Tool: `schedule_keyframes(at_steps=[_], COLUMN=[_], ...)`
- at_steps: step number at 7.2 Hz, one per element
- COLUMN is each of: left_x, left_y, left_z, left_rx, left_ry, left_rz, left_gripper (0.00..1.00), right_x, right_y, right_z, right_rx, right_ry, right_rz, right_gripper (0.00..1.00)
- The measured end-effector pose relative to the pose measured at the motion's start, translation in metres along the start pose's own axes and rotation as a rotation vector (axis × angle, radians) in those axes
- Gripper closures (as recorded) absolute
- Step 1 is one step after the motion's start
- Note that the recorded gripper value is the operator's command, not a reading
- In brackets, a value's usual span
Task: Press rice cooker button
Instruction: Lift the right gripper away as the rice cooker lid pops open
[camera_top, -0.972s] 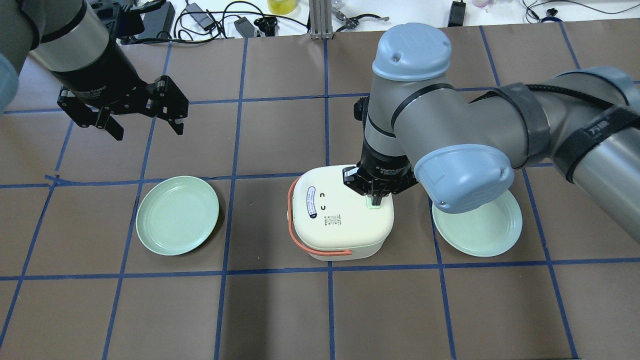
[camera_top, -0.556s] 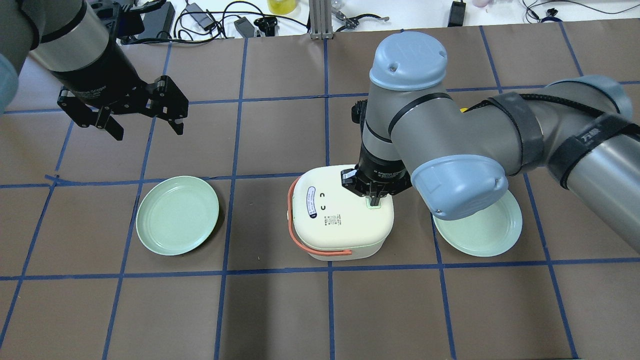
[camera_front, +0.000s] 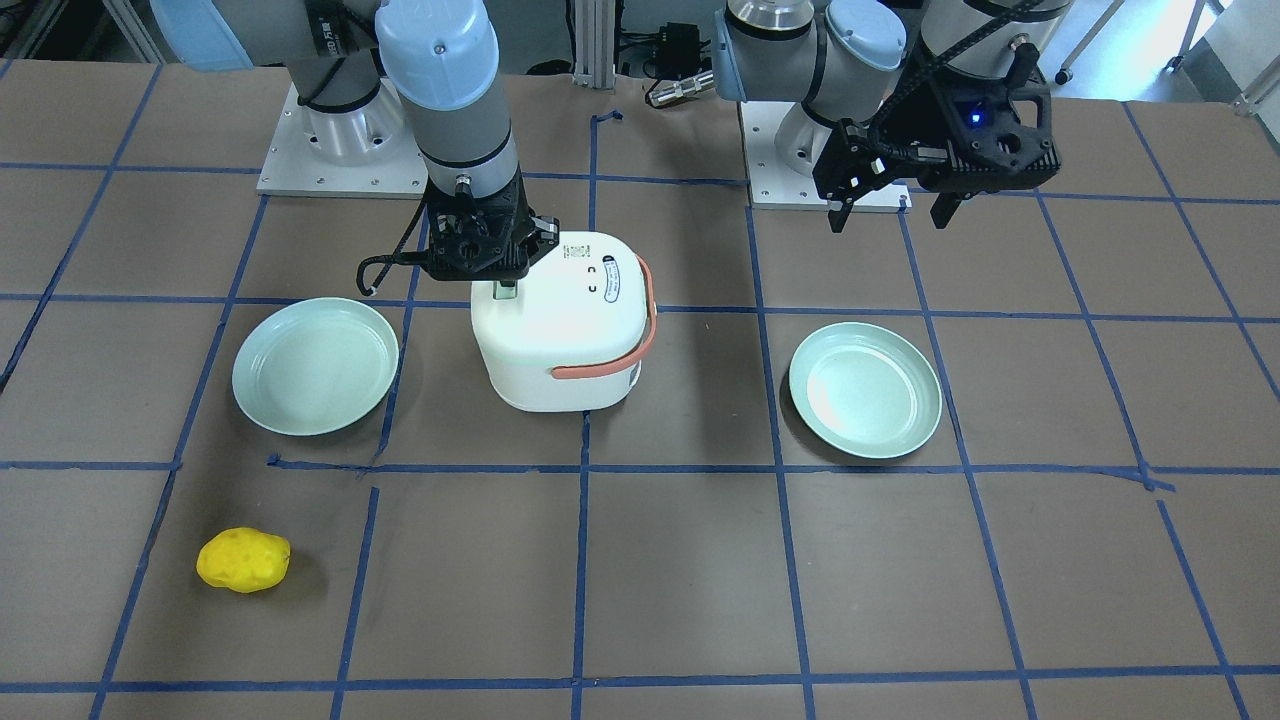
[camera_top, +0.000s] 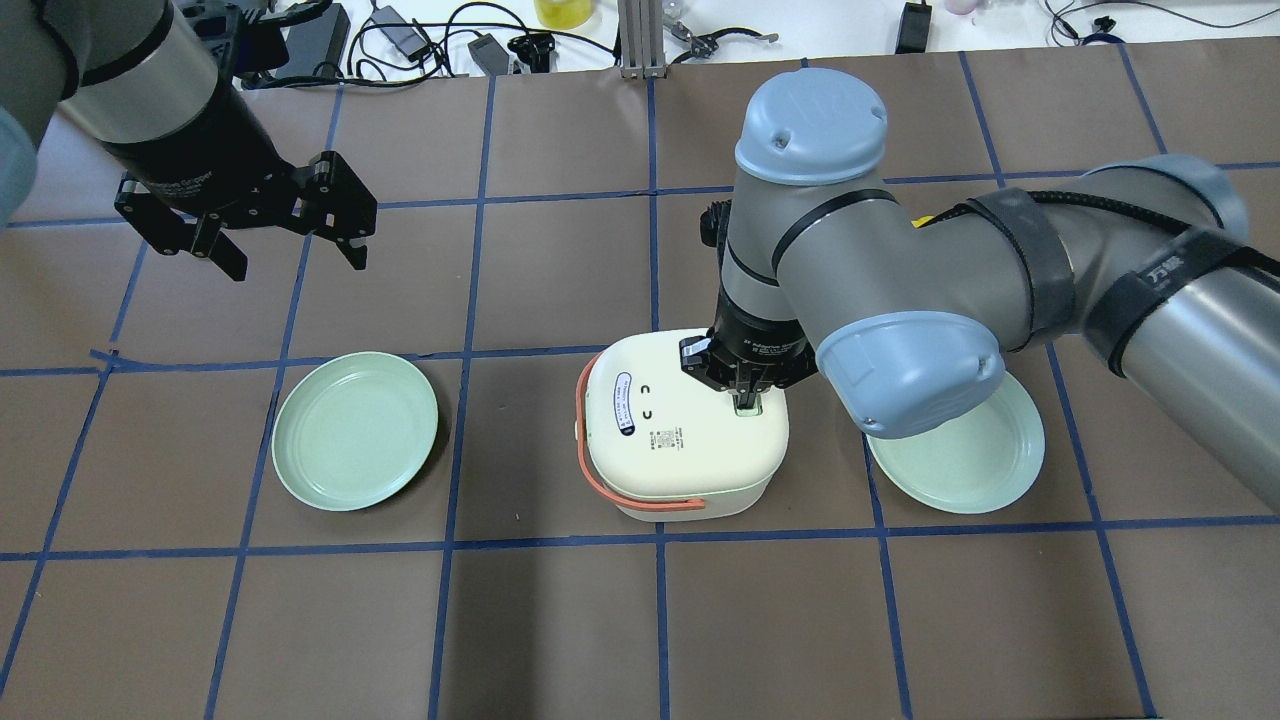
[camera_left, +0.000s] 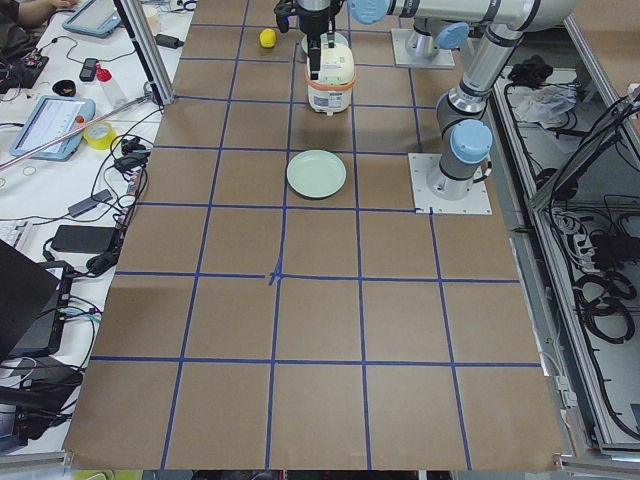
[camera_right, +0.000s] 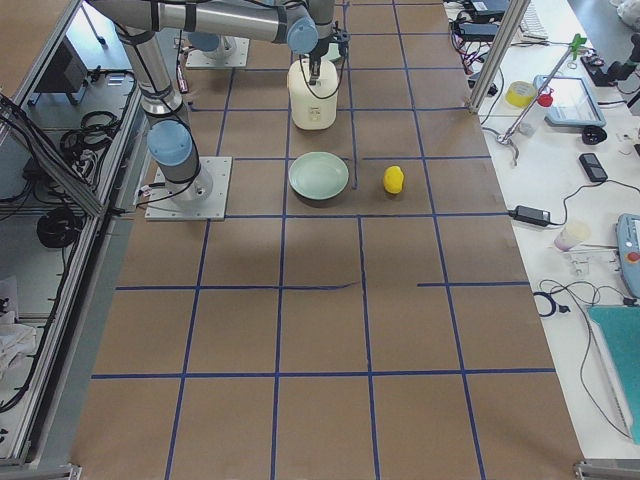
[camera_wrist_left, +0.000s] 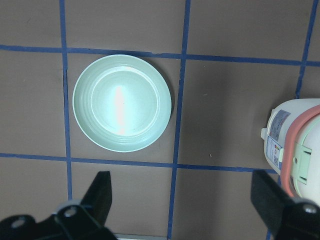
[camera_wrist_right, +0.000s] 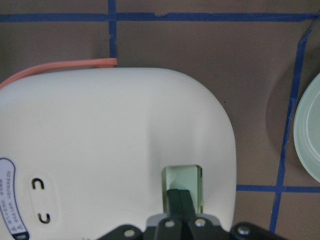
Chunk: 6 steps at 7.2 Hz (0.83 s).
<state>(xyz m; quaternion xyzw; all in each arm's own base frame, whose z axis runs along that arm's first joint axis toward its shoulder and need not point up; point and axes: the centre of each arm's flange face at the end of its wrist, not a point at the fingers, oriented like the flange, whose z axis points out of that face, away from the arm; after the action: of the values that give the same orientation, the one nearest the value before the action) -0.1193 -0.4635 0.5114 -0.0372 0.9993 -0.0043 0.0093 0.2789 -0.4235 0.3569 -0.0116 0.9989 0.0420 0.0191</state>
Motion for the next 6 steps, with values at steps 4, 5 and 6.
schedule_keyframes(at_steps=[4,5,6], left_x=[0.000,0.000,0.000], left_y=[0.000,0.000,0.000], left_z=[0.000,0.000,0.000], left_rx=[0.000,0.000,0.000], left_ry=[0.000,0.000,0.000], left_rz=[0.000,0.000,-0.001], left_gripper=[0.00,0.00,0.00], right_x=[0.009,0.021,0.042], right_y=[-0.013,-0.025,-0.038], right_z=[-0.044,-0.070,-0.096], right_rx=[0.064,0.083,0.100], right_ry=[0.042,0.046,0.042], right_rz=[0.016,0.035,0.047], right_gripper=[0.00,0.00,0.00])
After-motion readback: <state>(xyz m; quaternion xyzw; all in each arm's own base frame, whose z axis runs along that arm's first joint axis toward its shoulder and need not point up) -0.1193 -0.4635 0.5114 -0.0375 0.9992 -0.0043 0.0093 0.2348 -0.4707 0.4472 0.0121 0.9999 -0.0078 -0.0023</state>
